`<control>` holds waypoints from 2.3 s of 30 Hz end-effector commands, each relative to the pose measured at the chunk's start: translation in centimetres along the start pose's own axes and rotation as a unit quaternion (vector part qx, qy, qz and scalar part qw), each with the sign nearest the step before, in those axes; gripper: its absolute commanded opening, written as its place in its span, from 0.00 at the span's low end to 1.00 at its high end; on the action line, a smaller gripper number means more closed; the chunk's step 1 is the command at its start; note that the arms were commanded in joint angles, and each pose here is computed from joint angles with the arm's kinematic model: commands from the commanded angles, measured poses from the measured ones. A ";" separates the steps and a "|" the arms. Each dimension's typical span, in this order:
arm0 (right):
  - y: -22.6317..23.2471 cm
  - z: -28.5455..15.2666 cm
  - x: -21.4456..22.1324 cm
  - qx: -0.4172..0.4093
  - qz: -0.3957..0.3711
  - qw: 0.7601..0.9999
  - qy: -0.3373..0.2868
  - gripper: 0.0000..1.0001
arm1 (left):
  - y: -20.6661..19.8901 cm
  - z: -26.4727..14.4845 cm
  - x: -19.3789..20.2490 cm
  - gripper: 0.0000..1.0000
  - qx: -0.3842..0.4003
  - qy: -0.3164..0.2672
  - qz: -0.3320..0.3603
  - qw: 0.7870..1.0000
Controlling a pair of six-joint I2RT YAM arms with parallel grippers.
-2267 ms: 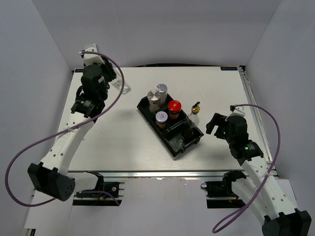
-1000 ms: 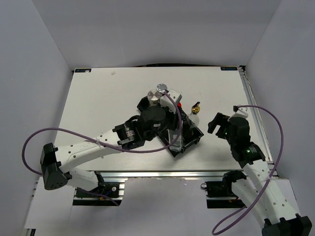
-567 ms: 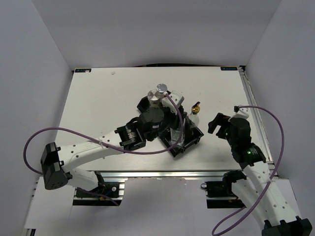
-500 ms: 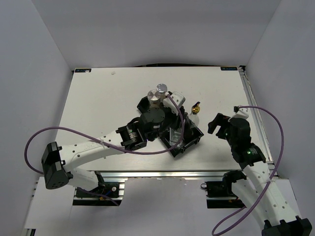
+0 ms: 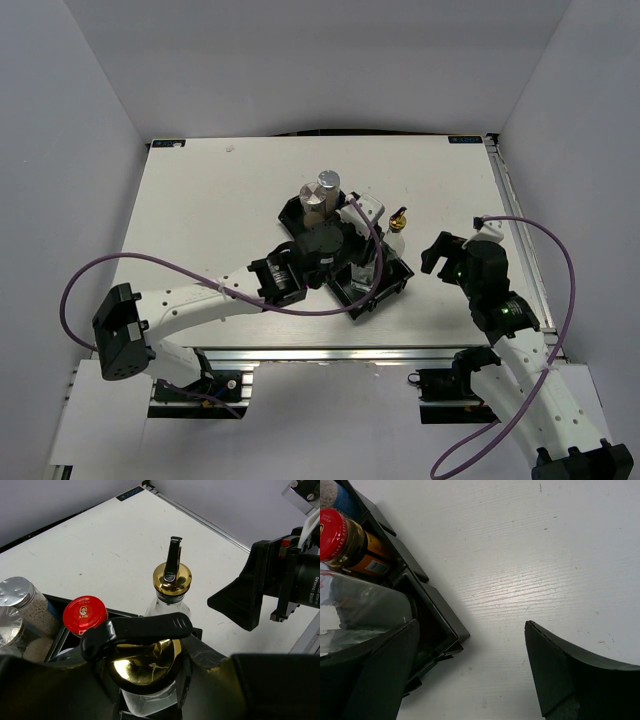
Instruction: Organize the condiment bottles
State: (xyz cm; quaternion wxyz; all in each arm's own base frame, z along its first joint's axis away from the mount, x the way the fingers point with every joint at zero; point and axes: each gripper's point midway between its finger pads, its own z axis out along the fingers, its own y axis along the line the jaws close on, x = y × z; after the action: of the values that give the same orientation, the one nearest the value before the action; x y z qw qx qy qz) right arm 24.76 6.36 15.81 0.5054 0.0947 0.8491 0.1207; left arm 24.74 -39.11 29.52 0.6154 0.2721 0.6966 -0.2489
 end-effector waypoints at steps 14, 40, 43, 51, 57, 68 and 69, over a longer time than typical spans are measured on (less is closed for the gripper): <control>0.4 0.0 -0.5 -0.011 0.002 1.000 -0.011 0.89 | 1.4 1.2 -1.4 0.00 -0.048 -0.056 -0.042 0.996; 0.3 0.1 -0.5 -0.010 -0.001 1.000 -0.012 0.89 | 2.5 1.9 2.0 0.81 -0.073 -0.005 -0.064 0.995; 0.3 0.1 -0.4 -0.009 -0.002 1.000 -0.010 0.89 | 2.3 1.9 2.1 0.81 -0.070 0.007 -0.061 0.996; 0.3 0.2 -0.5 -0.009 -0.005 1.000 -0.011 0.89 | 2.1 0.9 1.6 0.98 -0.057 0.029 -0.059 0.996; 0.2 0.5 -0.3 -0.004 -0.009 1.000 -0.004 0.89 | 1.8 -1.1 1.5 0.98 -0.041 0.061 -0.074 0.995; -0.7 0.8 -0.9 0.025 -0.012 1.000 -0.008 0.89 | 8.0 -9.8 2.9 0.98 -0.155 0.077 -0.143 0.974; -0.8 0.8 -1.0 0.030 -0.011 0.999 -0.010 0.89 | 9.1 -10.4 3.0 0.98 -0.177 0.076 -0.154 0.969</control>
State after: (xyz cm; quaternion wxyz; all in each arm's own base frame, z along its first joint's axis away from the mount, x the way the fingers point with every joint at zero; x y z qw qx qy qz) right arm 25.02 6.08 14.41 0.4855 0.0935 0.8633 0.1015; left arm 22.56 -30.03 28.24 0.5473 0.1515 0.7877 -0.2389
